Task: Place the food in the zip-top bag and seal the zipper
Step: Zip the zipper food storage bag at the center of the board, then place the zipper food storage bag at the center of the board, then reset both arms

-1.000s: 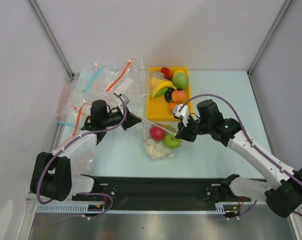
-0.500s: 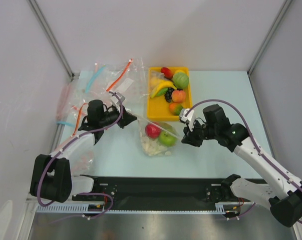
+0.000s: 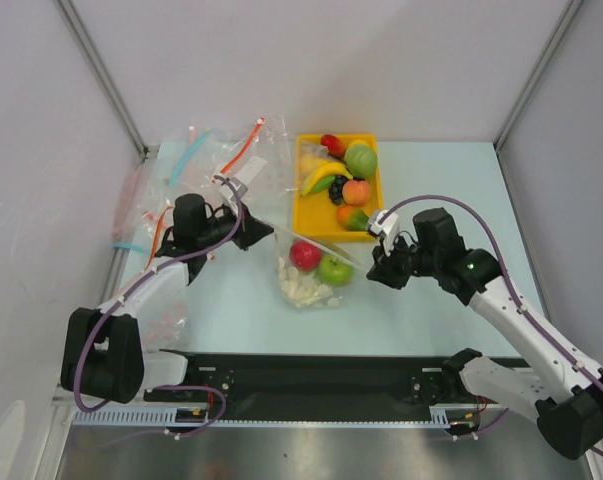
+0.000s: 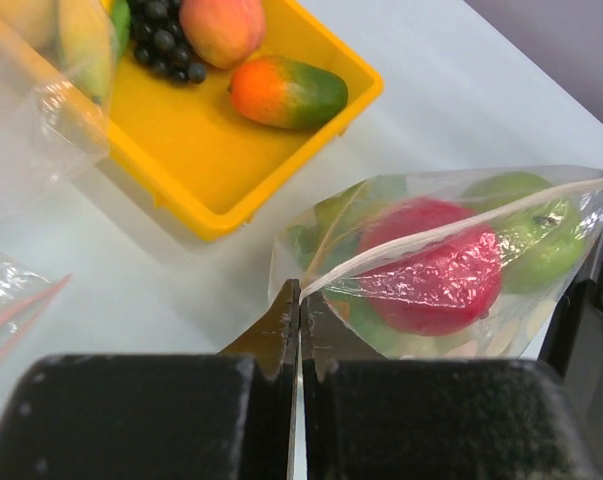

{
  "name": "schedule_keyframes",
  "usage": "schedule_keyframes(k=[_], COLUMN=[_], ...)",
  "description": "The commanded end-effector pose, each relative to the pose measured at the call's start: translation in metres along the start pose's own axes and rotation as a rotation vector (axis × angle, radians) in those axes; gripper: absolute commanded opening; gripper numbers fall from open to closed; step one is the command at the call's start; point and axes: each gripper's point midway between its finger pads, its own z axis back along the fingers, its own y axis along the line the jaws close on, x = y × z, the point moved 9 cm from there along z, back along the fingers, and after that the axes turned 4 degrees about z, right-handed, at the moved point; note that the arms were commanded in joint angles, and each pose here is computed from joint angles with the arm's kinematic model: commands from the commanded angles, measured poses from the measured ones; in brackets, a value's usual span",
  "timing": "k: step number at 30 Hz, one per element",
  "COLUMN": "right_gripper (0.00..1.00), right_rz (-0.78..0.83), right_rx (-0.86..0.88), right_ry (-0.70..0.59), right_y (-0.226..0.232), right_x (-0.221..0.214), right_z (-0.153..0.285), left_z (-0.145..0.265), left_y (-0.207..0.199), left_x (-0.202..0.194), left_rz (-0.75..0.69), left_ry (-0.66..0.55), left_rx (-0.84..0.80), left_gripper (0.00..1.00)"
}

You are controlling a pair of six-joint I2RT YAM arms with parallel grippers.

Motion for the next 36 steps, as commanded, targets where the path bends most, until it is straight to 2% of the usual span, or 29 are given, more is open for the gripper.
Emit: schedule_keyframes(k=[1,4,5,6,7,8,9,11,13,16,17,19,20,23,24,26,27,29,33,36], right_gripper=[0.00,0.00,0.03,0.19,0.42,0.73,0.86,0.96,1.00,1.00,1.00,1.00,1.00,1.00,1.00,1.00,1.00,1.00,1.00,1.00], right_rz=[-0.063,-0.111,-0.114,-0.126,-0.170,-0.196,-0.226,-0.277,-0.302,-0.467,-0.565,-0.642,-0.698,-0.783,-0.852,-0.894,-0.953,-1.003,-1.072,-1.100], right_rx=[-0.078,-0.093,-0.107,-0.119,-0.137,-0.228,-0.277,-0.379,-0.444,-0.586,-0.642,-0.696,-0.722,-0.760,-0.773,-0.789,-0.798,-0.848,-0.870,-0.911], right_ry=[-0.067,-0.105,-0.122,-0.125,-0.114,-0.129,-0.141,-0.197,-0.290,-0.406,-0.441,-0.459,-0.444,-0.381,-0.349,-0.323,-0.291,-0.245,-0.128,-0.091], right_y=[-0.022,-0.041,-0.047,-0.051,-0.059,-0.068,-0.074,-0.085,-0.091,-0.099,-0.101,-0.105,-0.108,-0.110,-0.108,-0.106,-0.102,-0.099,-0.083,-0.075], right_x=[0.018,0.033,0.042,0.046,0.049,0.060,0.066,0.079,0.097,0.115,0.118,0.127,0.127,0.130,0.125,0.122,0.116,0.103,0.066,0.042], right_z=[-0.004,-0.012,-0.011,-0.012,-0.018,-0.013,-0.012,-0.007,0.002,0.019,0.024,0.035,0.033,0.036,0.035,0.036,0.035,0.035,0.030,0.032], left_z=[0.000,-0.002,-0.003,-0.004,-0.005,-0.004,-0.003,0.003,0.008,0.014,0.016,0.022,0.023,0.030,0.032,0.042,0.048,0.065,0.086,0.100], left_y=[0.004,0.004,0.004,0.005,0.008,0.007,0.007,0.001,0.002,-0.004,-0.008,-0.015,-0.019,-0.030,-0.032,-0.040,-0.042,-0.056,-0.052,-0.056], left_x=[0.049,0.065,0.067,0.073,0.073,0.076,0.078,0.084,0.086,0.094,0.095,0.101,0.102,0.107,0.107,0.108,0.098,0.092,0.034,0.011], left_rz=[-0.062,-0.050,-0.023,-0.005,0.026,0.049,0.055,0.054,0.092,0.194,0.270,0.343,0.422,0.496,0.507,0.490,0.507,0.470,0.542,0.569], left_ry=[-0.134,-0.160,-0.162,-0.164,-0.156,-0.157,-0.164,-0.195,-0.206,-0.246,-0.258,-0.309,-0.342,-0.380,-0.377,-0.385,-0.353,-0.389,-0.388,-0.474], left_rx=[0.064,0.074,0.080,0.102,0.129,0.144,0.162,0.178,0.239,0.304,0.312,0.326,0.321,0.301,0.309,0.331,0.370,0.375,0.525,0.559], left_gripper=[0.00,0.02,0.09,0.42,0.58,0.89,0.97,1.00,1.00,1.00,1.00,1.00,1.00,1.00,1.00,1.00,1.00,1.00,1.00,1.00])
